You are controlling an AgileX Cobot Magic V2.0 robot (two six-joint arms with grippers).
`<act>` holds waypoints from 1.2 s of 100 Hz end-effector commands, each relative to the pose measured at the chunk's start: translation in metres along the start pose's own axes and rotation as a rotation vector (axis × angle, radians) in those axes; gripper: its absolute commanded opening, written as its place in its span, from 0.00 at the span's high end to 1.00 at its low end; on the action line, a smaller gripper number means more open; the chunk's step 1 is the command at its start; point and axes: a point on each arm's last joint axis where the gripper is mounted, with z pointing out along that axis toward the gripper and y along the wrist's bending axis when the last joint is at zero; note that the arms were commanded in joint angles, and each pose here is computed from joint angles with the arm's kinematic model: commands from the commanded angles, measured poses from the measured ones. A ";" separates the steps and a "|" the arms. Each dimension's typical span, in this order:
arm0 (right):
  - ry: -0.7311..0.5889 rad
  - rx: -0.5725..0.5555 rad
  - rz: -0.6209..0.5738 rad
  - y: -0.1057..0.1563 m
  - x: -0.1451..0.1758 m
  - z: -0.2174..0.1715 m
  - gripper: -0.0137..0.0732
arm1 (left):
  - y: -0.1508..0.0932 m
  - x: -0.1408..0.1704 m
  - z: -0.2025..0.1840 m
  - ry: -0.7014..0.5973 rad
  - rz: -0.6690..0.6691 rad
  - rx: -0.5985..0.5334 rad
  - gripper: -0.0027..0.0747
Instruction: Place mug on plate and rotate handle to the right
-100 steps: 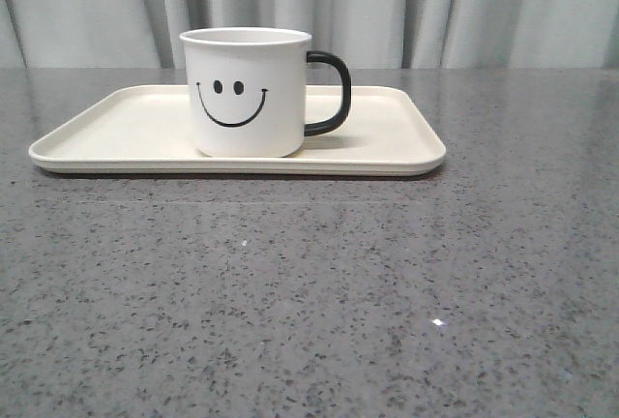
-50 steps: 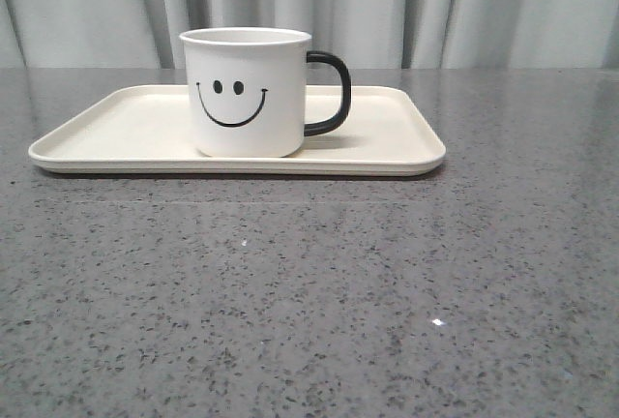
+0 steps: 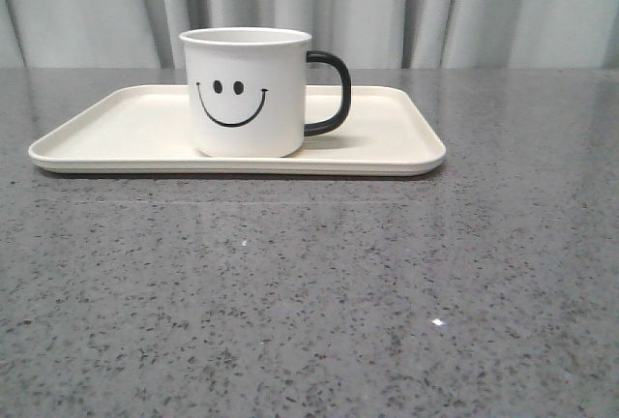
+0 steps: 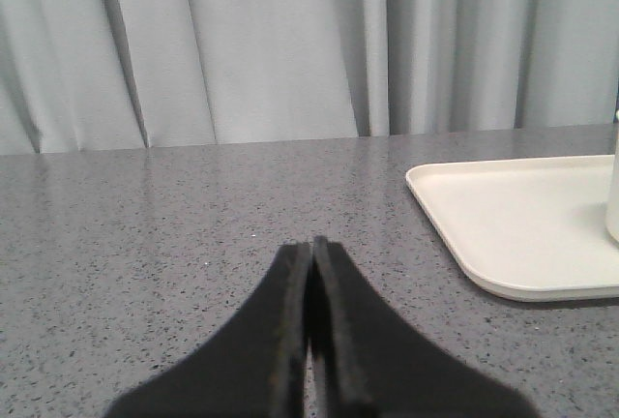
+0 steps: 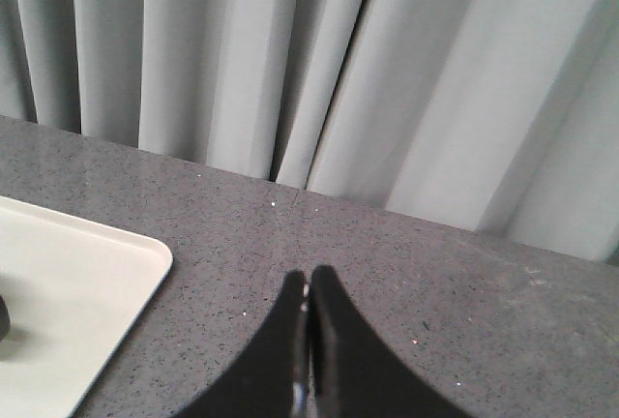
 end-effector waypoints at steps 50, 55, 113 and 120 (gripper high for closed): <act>-0.193 0.068 -0.017 0.009 0.033 -0.055 0.91 | 0.001 -0.007 -0.003 -0.108 -0.001 -0.005 0.99; -0.181 0.070 -0.014 0.011 0.051 -0.056 0.91 | 0.001 -0.007 -0.003 -0.108 -0.001 -0.005 0.99; -0.221 0.166 0.046 0.019 0.177 -0.051 0.91 | 0.001 -0.007 -0.003 -0.108 -0.001 -0.005 0.99; -0.229 0.178 0.046 0.018 0.180 -0.050 0.91 | 0.001 -0.007 -0.003 -0.108 -0.001 -0.005 0.99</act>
